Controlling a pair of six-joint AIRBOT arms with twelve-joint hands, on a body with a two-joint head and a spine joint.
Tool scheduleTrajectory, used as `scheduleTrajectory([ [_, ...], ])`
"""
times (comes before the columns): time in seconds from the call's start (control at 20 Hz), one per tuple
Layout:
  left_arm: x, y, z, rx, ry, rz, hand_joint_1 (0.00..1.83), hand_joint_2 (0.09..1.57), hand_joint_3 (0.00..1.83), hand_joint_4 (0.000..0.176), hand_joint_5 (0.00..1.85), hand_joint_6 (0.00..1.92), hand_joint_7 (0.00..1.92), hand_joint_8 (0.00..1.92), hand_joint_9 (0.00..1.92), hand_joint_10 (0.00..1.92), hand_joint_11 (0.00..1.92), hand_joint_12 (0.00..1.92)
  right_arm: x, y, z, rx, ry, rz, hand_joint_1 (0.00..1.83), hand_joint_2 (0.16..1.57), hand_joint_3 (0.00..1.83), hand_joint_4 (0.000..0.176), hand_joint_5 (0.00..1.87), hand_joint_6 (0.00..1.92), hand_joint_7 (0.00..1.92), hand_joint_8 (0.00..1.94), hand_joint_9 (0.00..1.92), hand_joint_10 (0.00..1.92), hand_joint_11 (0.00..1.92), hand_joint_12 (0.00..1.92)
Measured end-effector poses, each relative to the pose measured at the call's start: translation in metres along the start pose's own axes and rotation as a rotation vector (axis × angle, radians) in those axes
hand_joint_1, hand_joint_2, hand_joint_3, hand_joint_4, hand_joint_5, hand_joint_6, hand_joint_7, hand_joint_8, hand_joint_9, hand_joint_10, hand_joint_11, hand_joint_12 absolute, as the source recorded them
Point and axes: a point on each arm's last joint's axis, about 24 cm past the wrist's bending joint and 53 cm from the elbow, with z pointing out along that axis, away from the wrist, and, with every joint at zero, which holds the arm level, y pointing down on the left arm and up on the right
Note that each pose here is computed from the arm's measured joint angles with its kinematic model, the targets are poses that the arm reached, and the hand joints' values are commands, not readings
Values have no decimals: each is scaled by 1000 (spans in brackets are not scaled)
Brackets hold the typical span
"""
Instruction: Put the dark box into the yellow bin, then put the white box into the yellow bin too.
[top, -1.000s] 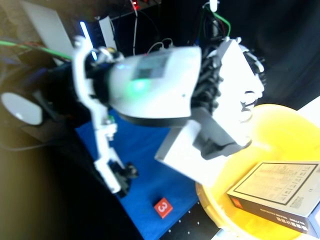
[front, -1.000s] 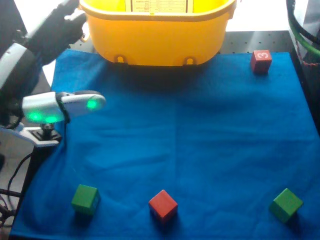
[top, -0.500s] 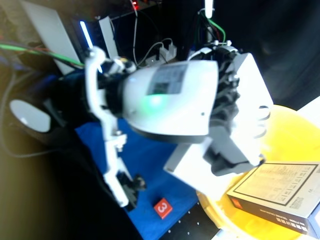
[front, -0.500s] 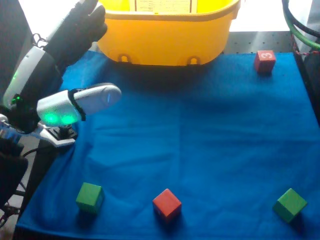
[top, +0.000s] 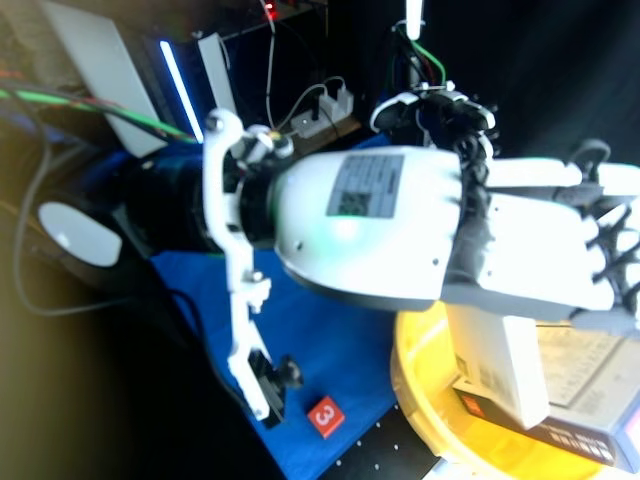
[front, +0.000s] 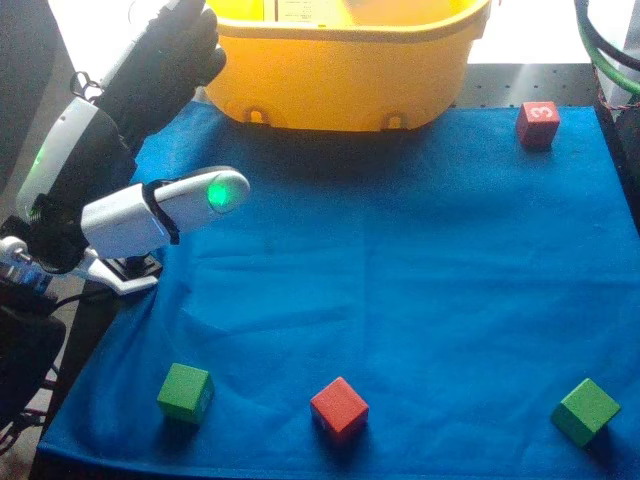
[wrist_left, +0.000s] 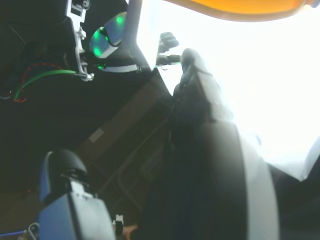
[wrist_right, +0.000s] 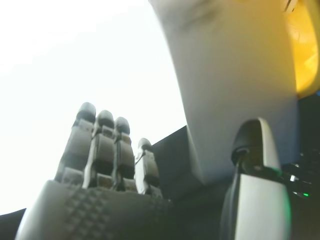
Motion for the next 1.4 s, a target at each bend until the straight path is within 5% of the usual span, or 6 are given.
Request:
scheduleTrajectory([
  [0.45,-8,1,-4,-3,-38,-18,758,871,0,85,77,4,130,3,119,4,179,9,-5,-1,-7,1,-2,-1,811,762,0,176,0,0,58,11,70,5,108,50],
  [0.65,-12,1,-5,-5,-53,-21,829,844,0,61,17,0,96,0,104,0,153,1,-9,-2,-12,5,-4,-3,799,748,0,176,0,0,59,6,56,0,107,46],
  [0.95,-17,3,-5,-18,-58,-14,975,849,2,81,78,16,117,3,146,10,182,14,-13,-5,-16,10,-7,-7,773,736,0,176,0,0,60,13,74,10,117,45],
  [1.1,-22,5,-4,-39,-52,2,997,792,0,124,133,7,161,3,186,8,216,25,-13,-5,-16,9,-6,-7,832,741,0,176,0,0,47,3,28,0,56,18],
  [1.3,-34,9,2,-74,-31,48,936,777,5,113,138,1,230,5,230,3,227,21,-11,-4,-16,7,0,-15,826,760,5,176,0,0,66,8,21,2,51,14],
  [1.4,-39,8,9,-98,-10,96,877,776,3,125,116,0,226,3,228,3,228,21,-7,-5,-16,11,13,-17,798,769,7,176,0,0,62,5,36,7,79,26],
])
